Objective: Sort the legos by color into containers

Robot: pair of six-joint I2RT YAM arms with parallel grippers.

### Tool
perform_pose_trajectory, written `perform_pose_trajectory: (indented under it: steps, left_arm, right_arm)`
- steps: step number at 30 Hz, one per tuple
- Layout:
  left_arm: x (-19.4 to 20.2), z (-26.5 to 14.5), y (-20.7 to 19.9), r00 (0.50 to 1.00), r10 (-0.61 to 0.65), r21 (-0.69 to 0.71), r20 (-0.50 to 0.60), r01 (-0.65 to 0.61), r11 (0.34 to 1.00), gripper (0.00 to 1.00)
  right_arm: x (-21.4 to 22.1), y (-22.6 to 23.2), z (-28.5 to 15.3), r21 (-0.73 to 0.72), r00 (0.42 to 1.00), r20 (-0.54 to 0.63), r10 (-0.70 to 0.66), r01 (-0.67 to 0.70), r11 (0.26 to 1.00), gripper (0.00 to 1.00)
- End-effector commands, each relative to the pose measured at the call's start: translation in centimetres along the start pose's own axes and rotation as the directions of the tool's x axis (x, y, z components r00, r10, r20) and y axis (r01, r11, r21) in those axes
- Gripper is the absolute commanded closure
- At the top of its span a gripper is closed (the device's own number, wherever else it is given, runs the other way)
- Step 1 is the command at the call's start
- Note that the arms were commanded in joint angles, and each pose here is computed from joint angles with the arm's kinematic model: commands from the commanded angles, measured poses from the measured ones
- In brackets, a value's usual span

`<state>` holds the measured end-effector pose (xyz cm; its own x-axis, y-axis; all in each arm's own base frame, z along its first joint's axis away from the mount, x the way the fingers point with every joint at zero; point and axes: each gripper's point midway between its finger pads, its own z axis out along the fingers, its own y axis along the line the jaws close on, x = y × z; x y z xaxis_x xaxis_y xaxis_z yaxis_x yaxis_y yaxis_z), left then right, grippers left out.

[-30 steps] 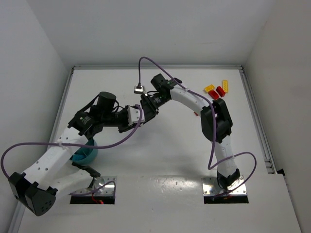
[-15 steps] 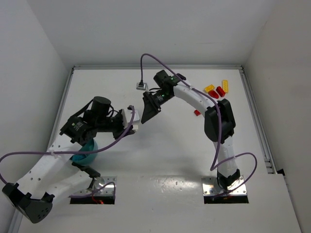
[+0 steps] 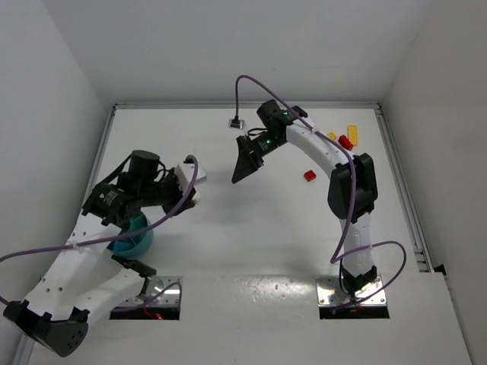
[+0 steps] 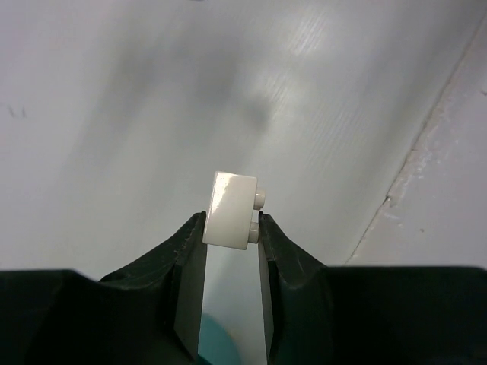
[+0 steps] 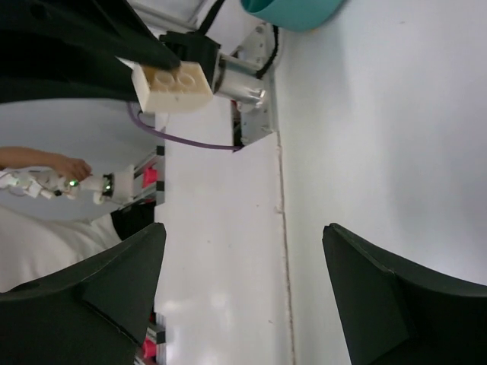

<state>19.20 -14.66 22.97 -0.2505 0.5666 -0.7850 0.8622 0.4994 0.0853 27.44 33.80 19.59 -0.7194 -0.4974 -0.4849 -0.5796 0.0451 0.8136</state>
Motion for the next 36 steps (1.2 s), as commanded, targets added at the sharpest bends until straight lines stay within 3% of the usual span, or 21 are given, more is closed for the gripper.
perform_pose_trajectory:
  steps: [1,5,11,23,36]
  left_arm:
    - [0.4,-1.1,2.6,0.996,-0.019,-0.105,-0.085,0.010,0.994,1.00]
    - [3.1,-2.9,4.1,0.973,-0.059,-0.162,-0.225,0.022,0.987,1.00]
    - [6.0,-5.0,5.0,0.926,-0.164,-0.159,-0.339,0.116,0.980,1.00]
    - [10.5,-8.6,11.4,0.840,-0.373,-0.353,-0.395,0.236,0.905,1.00]
    - [15.3,-9.2,12.8,0.768,-0.443,-0.344,-0.462,0.305,0.888,1.00]
  right_arm:
    - [-1.0,0.9,-1.7,0.051,0.994,0.020,-0.111,0.110,0.993,0.16]
    - [-0.1,0.0,-2.1,0.087,0.993,-0.002,-0.121,0.121,0.989,0.16]
    - [0.9,-0.6,-1.7,0.061,0.996,-0.015,-0.084,0.085,0.995,0.16]
    - [1.1,-0.5,-2.0,0.043,0.995,-0.015,-0.094,0.095,0.995,0.16]
    - [1.8,0.0,-2.4,0.046,0.996,-0.011,-0.092,0.092,0.995,0.16]
